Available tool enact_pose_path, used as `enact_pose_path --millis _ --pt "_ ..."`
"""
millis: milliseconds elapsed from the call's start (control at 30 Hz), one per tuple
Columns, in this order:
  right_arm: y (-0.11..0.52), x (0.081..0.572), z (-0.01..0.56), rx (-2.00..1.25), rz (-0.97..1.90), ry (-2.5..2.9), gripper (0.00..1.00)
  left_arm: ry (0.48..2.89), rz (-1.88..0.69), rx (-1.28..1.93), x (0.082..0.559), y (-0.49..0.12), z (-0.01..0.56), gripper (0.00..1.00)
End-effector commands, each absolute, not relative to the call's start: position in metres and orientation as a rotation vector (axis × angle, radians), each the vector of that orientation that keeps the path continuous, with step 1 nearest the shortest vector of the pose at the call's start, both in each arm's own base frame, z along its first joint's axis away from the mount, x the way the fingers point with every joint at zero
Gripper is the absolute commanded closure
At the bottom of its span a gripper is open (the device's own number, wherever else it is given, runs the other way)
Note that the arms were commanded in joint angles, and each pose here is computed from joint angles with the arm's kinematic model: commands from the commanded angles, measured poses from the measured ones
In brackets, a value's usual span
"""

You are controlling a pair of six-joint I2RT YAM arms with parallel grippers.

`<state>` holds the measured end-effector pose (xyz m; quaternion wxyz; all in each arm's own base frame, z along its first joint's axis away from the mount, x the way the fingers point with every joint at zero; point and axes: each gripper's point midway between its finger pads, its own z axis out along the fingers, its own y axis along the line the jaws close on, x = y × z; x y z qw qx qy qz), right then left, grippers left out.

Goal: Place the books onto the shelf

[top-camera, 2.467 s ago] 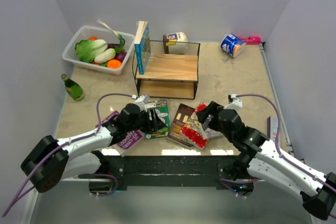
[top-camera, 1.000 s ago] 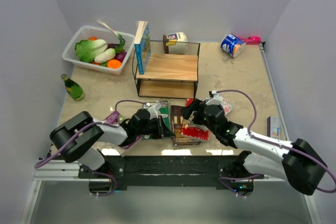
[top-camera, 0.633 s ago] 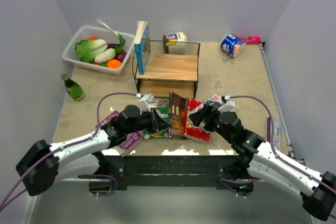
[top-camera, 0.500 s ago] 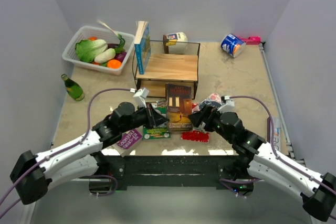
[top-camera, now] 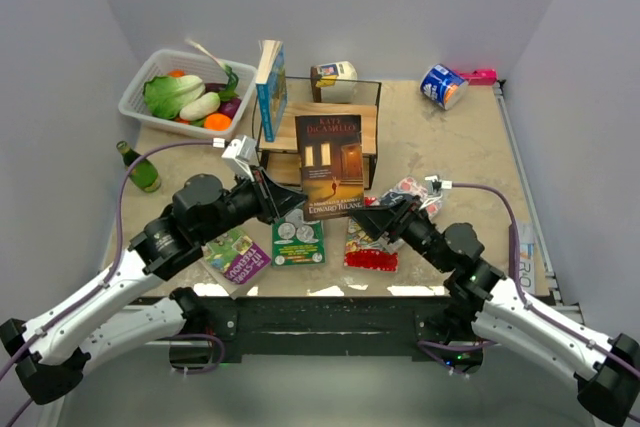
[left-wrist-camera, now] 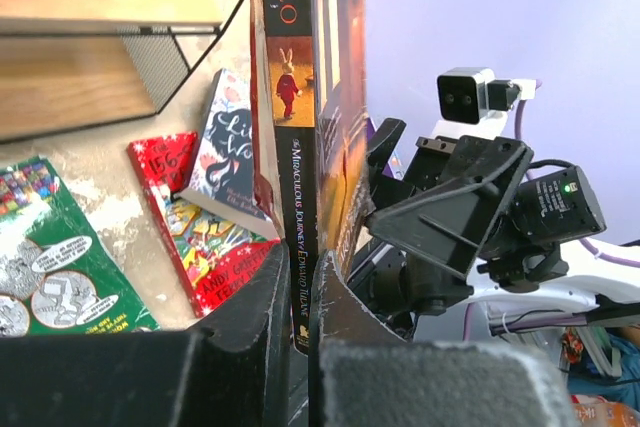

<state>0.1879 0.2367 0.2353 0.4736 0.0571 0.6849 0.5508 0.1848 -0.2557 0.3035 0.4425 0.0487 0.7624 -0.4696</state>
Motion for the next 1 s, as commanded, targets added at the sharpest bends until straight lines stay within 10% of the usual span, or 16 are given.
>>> enact_pose_path --millis 0,567,967 --pt "0.238 0.172 0.322 0.043 1.524 1.367 0.01 1.775 -1.152 0.142 0.184 -0.244 0.354 1.00" --pt "0.170 0.284 0.360 0.303 0.563 1.585 0.04 1.479 -0.580 0.096 0.281 -0.218 0.417 1.00" --pt "0.176 0.308 0.357 0.331 0.463 1.579 0.04 1.251 -0.415 -0.004 0.314 -0.205 0.388 1.00"
